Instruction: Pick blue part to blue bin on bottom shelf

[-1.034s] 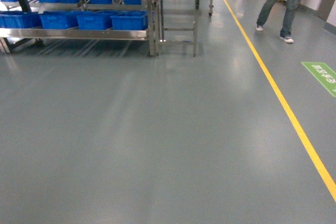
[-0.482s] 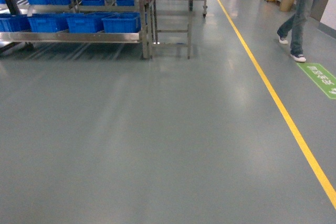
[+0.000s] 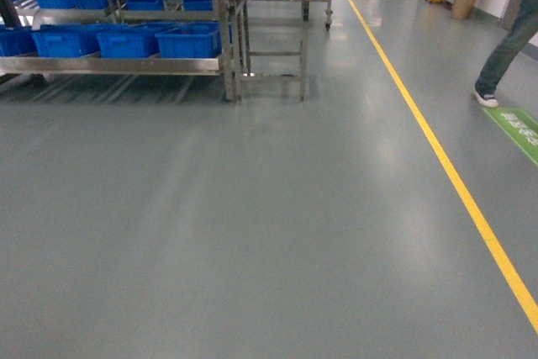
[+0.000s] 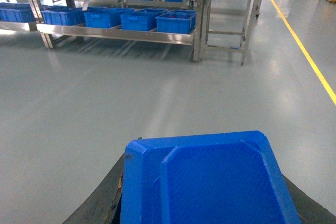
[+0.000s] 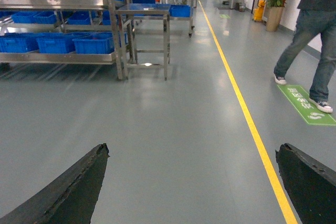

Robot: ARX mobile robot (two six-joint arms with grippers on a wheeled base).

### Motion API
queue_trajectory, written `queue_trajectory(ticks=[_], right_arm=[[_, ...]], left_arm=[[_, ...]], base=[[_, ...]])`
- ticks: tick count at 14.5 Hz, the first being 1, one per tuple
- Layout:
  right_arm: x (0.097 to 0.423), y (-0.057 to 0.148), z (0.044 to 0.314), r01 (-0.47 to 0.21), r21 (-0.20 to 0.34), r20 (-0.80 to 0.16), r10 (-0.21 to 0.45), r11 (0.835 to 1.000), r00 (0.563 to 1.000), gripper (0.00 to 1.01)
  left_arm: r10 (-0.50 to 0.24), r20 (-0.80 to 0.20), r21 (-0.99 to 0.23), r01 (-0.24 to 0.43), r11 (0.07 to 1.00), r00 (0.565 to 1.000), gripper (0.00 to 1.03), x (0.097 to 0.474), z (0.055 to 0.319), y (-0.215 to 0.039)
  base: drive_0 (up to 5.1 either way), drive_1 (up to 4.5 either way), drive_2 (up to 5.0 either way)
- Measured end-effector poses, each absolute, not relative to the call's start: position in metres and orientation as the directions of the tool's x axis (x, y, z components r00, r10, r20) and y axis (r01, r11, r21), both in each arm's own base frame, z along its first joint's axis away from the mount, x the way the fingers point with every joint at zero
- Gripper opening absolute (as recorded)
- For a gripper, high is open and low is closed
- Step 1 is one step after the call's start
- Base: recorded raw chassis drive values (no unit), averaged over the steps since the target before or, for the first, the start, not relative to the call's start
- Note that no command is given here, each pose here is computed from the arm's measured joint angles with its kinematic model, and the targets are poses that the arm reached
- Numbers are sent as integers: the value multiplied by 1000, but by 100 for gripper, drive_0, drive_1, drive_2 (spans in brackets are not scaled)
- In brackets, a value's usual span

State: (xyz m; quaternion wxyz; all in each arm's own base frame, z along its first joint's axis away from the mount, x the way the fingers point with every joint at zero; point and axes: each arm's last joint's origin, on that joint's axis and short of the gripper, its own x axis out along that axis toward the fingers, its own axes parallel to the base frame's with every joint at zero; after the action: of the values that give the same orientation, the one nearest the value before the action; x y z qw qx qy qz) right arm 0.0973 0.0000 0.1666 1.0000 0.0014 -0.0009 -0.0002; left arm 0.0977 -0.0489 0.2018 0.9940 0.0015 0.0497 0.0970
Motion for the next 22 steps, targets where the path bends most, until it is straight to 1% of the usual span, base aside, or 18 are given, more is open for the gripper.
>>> queue_trajectory(ticks=[22], right_arm=[[97, 0, 166, 0, 3, 0, 0, 1000, 1000, 98]], left_arm=[[193, -98, 10, -193, 981, 976, 44, 98, 202, -49]], base=[[0, 417, -416]])
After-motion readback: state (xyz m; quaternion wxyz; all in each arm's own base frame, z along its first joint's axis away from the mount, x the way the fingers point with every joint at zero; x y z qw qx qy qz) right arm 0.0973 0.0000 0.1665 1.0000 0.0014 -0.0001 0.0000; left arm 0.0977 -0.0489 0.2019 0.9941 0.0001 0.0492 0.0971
